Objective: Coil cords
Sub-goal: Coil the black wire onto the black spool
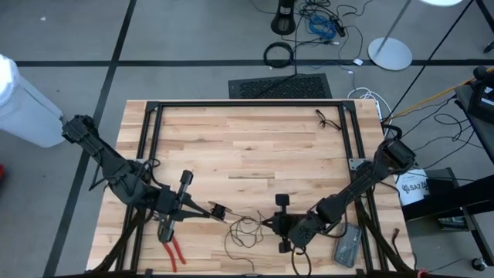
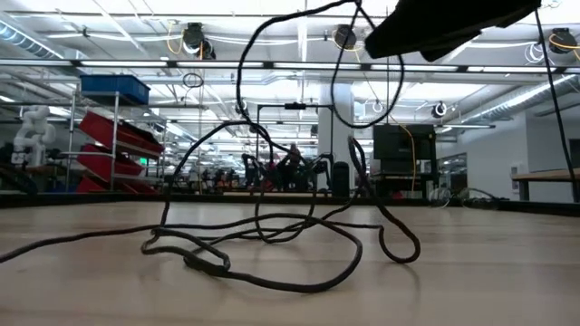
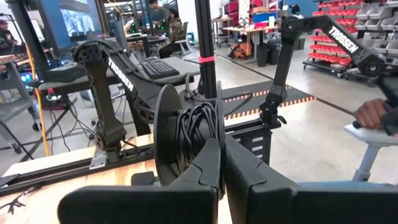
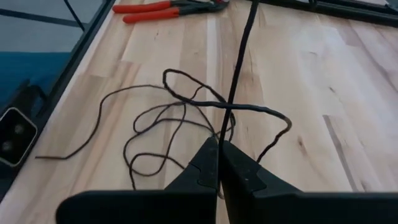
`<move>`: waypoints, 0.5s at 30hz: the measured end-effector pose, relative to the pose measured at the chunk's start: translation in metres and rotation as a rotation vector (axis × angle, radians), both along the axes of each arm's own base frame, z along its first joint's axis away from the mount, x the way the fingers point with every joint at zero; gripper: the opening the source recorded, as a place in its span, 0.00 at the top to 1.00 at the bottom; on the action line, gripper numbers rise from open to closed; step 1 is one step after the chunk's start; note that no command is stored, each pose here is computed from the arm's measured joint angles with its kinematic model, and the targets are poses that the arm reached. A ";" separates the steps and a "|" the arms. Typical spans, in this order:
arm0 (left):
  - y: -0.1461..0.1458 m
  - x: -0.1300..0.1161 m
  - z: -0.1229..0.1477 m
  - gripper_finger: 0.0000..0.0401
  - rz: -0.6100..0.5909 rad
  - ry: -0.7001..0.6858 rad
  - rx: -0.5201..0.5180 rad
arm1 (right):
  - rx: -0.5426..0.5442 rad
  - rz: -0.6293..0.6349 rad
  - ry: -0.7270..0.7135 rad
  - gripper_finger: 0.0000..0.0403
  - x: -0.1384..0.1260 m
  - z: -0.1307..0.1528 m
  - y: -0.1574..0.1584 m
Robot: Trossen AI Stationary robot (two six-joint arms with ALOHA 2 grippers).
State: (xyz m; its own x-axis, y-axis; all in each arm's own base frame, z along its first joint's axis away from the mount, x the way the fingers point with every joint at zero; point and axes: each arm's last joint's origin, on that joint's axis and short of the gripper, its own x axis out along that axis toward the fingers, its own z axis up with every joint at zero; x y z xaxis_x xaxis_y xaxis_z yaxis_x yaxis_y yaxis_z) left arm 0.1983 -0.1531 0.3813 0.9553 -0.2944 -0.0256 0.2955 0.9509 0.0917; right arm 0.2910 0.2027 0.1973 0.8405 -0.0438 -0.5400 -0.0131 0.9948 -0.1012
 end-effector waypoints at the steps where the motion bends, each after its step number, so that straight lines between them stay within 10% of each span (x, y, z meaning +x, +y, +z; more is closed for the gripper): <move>1: 0.000 0.000 -0.001 0.98 0.000 0.005 0.003 | 0.002 0.000 0.006 1.00 -0.002 0.001 0.000; 15: 0.001 0.000 -0.004 0.98 0.039 0.042 0.010 | 0.067 0.054 0.050 1.00 -0.020 0.012 0.009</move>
State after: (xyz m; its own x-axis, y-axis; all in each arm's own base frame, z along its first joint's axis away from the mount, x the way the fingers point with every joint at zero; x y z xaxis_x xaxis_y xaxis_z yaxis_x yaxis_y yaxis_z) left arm 0.1983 -0.1518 0.3769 0.9641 -0.2564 -0.0688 0.2620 0.9609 0.0899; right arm 0.2708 0.2120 0.2091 0.8128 0.0379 -0.5813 -0.0699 0.9970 -0.0326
